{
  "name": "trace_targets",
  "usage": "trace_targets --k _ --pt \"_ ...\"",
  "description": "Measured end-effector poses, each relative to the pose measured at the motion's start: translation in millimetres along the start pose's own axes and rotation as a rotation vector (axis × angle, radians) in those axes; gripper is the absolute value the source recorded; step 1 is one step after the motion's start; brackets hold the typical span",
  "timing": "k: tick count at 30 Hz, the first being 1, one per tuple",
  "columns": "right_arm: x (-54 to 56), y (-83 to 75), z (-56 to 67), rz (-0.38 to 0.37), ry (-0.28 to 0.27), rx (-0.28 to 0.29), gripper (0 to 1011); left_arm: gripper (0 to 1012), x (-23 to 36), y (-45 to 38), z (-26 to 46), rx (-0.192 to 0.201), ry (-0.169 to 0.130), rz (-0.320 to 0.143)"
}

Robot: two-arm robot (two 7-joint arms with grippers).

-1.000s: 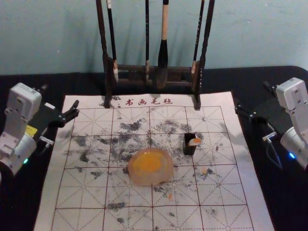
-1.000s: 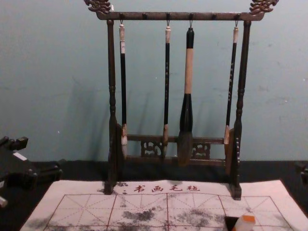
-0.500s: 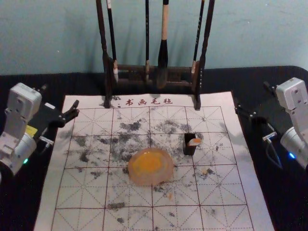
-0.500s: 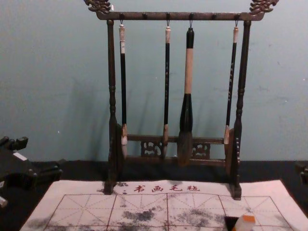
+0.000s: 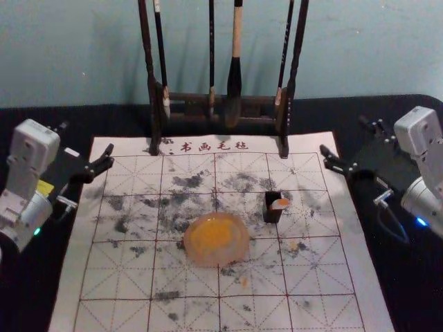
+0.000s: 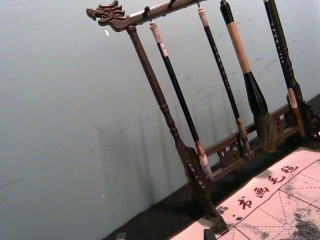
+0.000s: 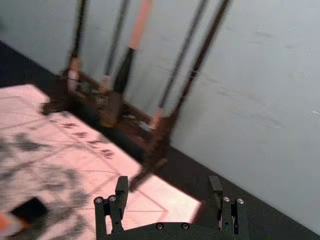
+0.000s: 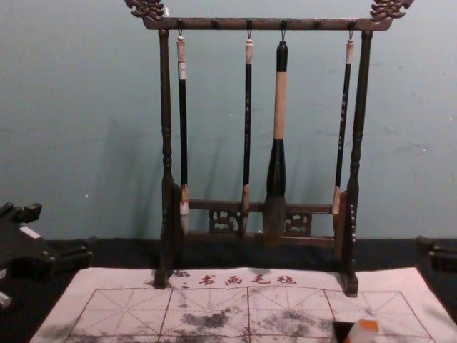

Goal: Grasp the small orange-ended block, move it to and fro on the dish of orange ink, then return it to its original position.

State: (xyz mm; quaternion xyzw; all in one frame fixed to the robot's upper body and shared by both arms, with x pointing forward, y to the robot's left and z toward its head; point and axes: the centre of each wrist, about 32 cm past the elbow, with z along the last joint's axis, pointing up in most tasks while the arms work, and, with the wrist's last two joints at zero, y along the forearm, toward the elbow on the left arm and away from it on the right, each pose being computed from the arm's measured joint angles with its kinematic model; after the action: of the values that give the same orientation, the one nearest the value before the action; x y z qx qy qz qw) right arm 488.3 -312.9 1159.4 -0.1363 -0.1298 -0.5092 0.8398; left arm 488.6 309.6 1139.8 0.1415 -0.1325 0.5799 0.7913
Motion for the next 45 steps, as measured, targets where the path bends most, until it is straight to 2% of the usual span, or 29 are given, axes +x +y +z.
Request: trace_targets --k 7,10,12,16,19,22,23,29,33,45 --pt "3.1 -6.2 10.5 0.157 0.001 0.01 1000 1001 0.0 0.0 0.0 0.0 0.0 0.0" --pt "5.8 -8.8 16.8 0.265 -0.009 0.019 1000 1001 0.0 0.0 0.0 0.0 0.0 0.0" --pt "7.7 -9.6 19.5 0.306 -0.016 0.023 1002 1001 0.0 0.0 0.0 0.0 0.0 0.0" --pt "16.8 -10.5 27.2 0.438 -0.058 0.034 1002 1001 0.0 0.0 0.0 0.0 0.0 0.0" --pt "22.8 -9.6 31.3 0.502 -0.086 0.037 1000 1001 0.0 0.0 0.0 0.0 0.0 0.0" --pt "30.7 -7.2 36.6 0.574 -0.143 0.023 1000 1001 0.0 0.0 0.0 0.0 0.0 0.0" --pt "33.8 -5.0 39.9 0.603 -0.177 0.01 1000 1001 0.0 0.0 0.0 0.0 0.0 0.0" --pt "39.3 8.0 51.6 0.665 -0.293 -0.055 1000 1001 0.0 0.0 0.0 0.0 0.0 0.0" --pt "39.1 18.9 56.7 0.683 -0.341 -0.077 1000 1001 0.0 0.0 0.0 0.0 0.0 0.0" --pt "30.6 38.3 59.6 0.742 -0.409 -0.114 1000 1001 0.0 0.0 0.0 0.0 0.0 0.0"
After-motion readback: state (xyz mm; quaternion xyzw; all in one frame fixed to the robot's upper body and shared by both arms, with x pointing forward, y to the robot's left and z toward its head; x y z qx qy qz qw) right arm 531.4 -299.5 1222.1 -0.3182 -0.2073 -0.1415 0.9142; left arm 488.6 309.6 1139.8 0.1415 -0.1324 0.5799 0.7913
